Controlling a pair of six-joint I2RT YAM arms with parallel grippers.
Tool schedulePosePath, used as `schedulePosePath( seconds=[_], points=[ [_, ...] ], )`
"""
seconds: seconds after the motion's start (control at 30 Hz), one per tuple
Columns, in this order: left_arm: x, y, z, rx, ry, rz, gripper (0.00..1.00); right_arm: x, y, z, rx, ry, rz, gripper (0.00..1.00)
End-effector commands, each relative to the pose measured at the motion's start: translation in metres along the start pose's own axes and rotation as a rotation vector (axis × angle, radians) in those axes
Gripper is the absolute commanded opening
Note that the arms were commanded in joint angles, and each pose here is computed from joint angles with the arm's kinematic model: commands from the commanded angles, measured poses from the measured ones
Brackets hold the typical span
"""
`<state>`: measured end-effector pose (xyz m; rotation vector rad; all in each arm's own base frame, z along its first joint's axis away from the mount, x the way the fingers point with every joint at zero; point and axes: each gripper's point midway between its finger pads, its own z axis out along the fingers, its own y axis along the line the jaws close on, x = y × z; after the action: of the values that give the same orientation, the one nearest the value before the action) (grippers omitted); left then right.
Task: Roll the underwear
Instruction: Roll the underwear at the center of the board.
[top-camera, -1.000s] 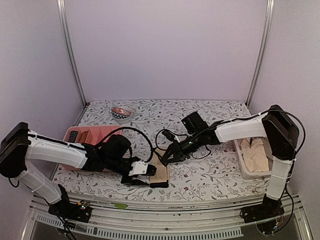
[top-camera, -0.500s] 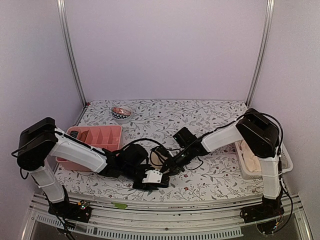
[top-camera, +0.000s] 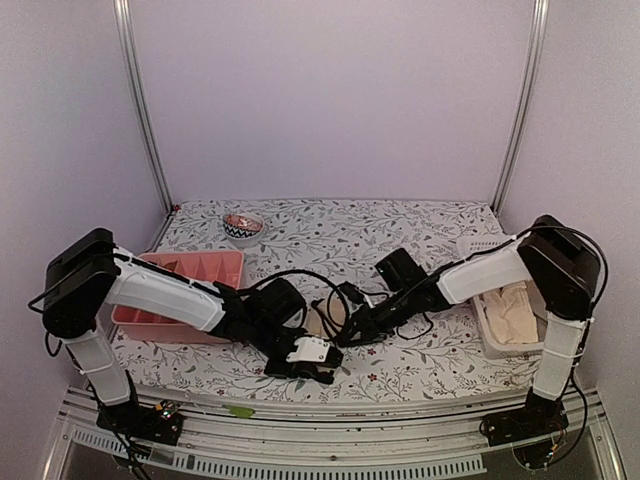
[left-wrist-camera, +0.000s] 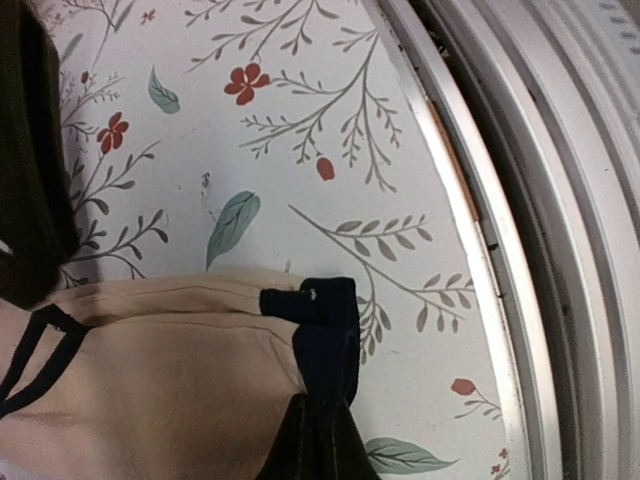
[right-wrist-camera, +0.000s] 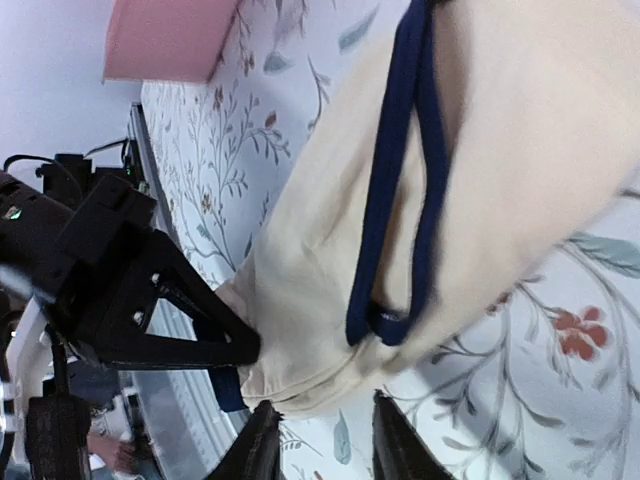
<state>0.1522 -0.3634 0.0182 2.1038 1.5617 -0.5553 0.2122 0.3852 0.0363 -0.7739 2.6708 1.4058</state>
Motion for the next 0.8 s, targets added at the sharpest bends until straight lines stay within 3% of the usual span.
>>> schedulePosePath(
  seconds=[0.0, 0.23, 0.5, 0.77],
  points=[
    [0.008, -0.014, -0.013, 0.251, -0.022, -0.171, 0.00, -0.022, 0.012, -0.050, 0.093, -0.239, -0.181, 0.39],
    [0.007, -0.014, -0.020, 0.521, -0.053, -0.371, 0.00, 0.014, 0.039, -0.074, 0.160, -0.321, -0.446, 0.61],
    [0.008, -0.003, -0.009, 0.699, -0.064, -0.602, 0.00, 0.029, 0.067, -0.046, 0.255, -0.303, -0.717, 0.61],
    [0.012, 0.005, -0.002, 0.738, -0.065, -0.682, 0.00, 0.026, 0.074, 0.017, 0.326, -0.183, -0.961, 0.58]
  ],
)
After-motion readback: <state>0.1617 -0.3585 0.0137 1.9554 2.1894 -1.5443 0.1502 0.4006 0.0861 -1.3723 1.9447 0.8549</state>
